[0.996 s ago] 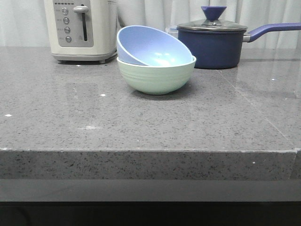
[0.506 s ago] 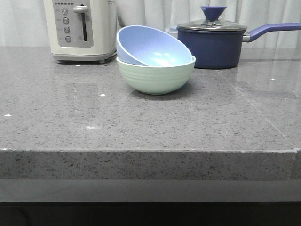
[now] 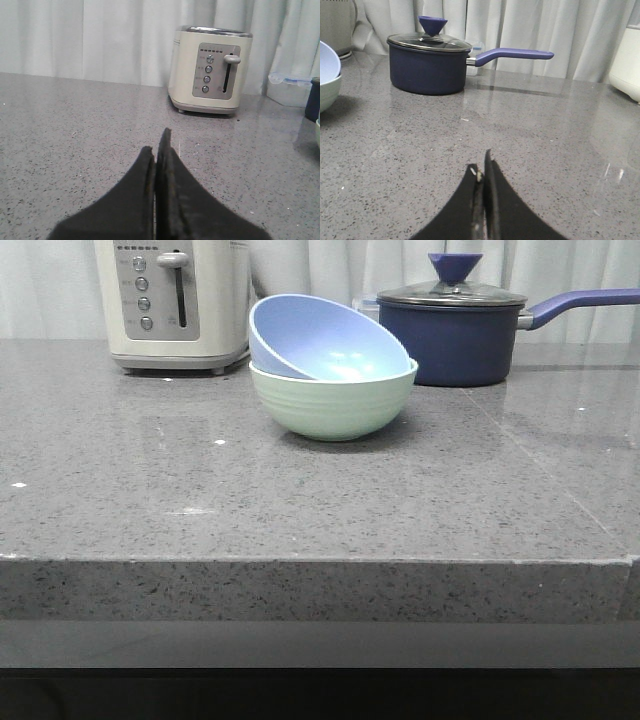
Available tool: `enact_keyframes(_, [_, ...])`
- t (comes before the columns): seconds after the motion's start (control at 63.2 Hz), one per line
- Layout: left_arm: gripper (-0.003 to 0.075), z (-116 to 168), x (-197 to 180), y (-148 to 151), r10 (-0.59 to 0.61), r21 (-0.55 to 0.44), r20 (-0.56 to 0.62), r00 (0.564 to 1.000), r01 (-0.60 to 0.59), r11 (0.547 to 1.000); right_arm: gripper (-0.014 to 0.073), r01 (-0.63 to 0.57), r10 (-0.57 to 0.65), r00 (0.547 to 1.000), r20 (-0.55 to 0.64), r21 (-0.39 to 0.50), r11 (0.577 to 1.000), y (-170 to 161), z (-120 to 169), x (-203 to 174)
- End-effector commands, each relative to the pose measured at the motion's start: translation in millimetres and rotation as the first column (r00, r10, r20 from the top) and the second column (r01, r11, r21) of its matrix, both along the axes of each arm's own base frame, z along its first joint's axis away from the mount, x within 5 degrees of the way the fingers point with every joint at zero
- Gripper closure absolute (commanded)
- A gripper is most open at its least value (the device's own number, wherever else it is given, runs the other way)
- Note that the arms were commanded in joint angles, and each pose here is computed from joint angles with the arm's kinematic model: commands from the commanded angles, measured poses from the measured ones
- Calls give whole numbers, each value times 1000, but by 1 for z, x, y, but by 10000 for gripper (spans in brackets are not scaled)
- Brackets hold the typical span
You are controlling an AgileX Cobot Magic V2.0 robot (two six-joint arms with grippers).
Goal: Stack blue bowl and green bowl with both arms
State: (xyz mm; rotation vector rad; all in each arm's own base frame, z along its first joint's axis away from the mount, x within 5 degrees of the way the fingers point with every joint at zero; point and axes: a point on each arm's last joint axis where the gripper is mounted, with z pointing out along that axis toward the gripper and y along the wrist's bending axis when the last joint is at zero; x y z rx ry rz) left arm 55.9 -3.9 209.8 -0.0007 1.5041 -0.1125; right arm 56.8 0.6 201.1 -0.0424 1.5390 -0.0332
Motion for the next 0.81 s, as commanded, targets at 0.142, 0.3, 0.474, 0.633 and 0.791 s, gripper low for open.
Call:
enact_keyframes(0.142, [740, 7, -2, 0, 1, -18, 86, 996, 0, 1000, 658, 12, -10, 992, 125, -16, 1000, -1, 15, -3])
enact_keyframes(0.3, [740, 7, -2, 0, 1, -18, 86, 996, 0, 1000, 658, 12, -10, 992, 125, -16, 1000, -1, 15, -3])
enact_keyframes(0.474, [740, 7, -2, 0, 1, -18, 86, 996, 0, 1000, 658, 11, -12, 989, 147, 9, 1000, -1, 17, -4])
enact_keyframes(0.633, [740, 7, -2, 0, 1, -18, 86, 996, 0, 1000, 658, -5, -9, 989, 151, 97, 995, -1, 17, -4])
enact_keyframes(0.791, [740, 7, -2, 0, 1, -18, 86, 996, 0, 1000, 658, -6, -9, 989, 149, 97, 995, -1, 17, -4])
